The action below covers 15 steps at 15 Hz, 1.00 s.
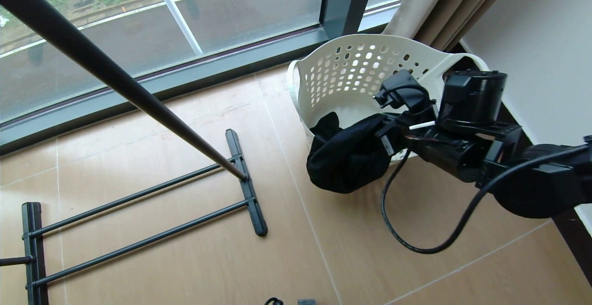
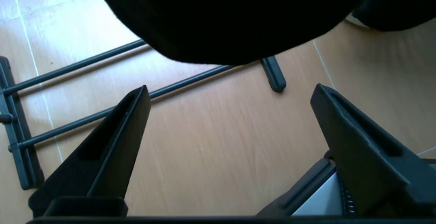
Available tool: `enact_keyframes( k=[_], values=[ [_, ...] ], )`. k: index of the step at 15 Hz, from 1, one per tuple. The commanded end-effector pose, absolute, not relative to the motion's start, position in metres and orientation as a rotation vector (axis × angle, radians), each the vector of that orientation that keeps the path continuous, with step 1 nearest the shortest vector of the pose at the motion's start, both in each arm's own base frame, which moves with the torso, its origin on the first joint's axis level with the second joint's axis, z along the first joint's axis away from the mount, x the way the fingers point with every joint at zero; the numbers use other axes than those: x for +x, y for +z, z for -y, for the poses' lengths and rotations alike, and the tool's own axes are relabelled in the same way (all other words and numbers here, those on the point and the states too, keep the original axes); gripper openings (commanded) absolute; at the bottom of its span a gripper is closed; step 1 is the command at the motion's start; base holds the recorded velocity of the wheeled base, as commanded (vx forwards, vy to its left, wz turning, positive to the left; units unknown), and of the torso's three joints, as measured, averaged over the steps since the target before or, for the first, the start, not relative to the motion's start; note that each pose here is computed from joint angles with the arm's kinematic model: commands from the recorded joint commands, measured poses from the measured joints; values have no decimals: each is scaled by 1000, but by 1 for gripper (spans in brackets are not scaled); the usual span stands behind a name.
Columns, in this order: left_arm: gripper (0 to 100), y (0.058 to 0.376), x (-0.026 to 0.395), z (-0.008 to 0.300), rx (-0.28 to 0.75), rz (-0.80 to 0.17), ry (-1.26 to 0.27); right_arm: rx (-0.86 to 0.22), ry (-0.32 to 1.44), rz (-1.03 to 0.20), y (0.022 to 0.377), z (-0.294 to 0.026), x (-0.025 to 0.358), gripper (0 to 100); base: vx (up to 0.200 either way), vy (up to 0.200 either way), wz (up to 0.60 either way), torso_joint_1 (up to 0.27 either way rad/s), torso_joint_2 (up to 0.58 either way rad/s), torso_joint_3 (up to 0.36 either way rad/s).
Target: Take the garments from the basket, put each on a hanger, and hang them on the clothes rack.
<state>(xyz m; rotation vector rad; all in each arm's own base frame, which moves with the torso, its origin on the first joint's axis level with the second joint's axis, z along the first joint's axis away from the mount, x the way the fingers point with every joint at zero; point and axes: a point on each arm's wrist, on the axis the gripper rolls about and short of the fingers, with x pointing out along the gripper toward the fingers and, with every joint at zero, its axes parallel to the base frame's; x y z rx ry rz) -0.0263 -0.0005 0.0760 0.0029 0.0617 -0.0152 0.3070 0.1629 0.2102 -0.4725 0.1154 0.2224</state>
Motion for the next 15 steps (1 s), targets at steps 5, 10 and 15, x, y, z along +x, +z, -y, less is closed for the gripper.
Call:
enact_keyframes(
  k=[5,10,15],
  values=[
    [100,76,-26,1,4,-63,-15,-263,339,41,256,-130,183,0,0,0,0,0,0,0],
    [100,76,-26,1,1,-61,-15,-247,389,70,255,-121,153,0,0,0,0,0,0,0],
    [100,76,-26,1,-1,-61,-15,-251,386,62,253,-122,154,0,0,0,0,0,2,54]
  ],
)
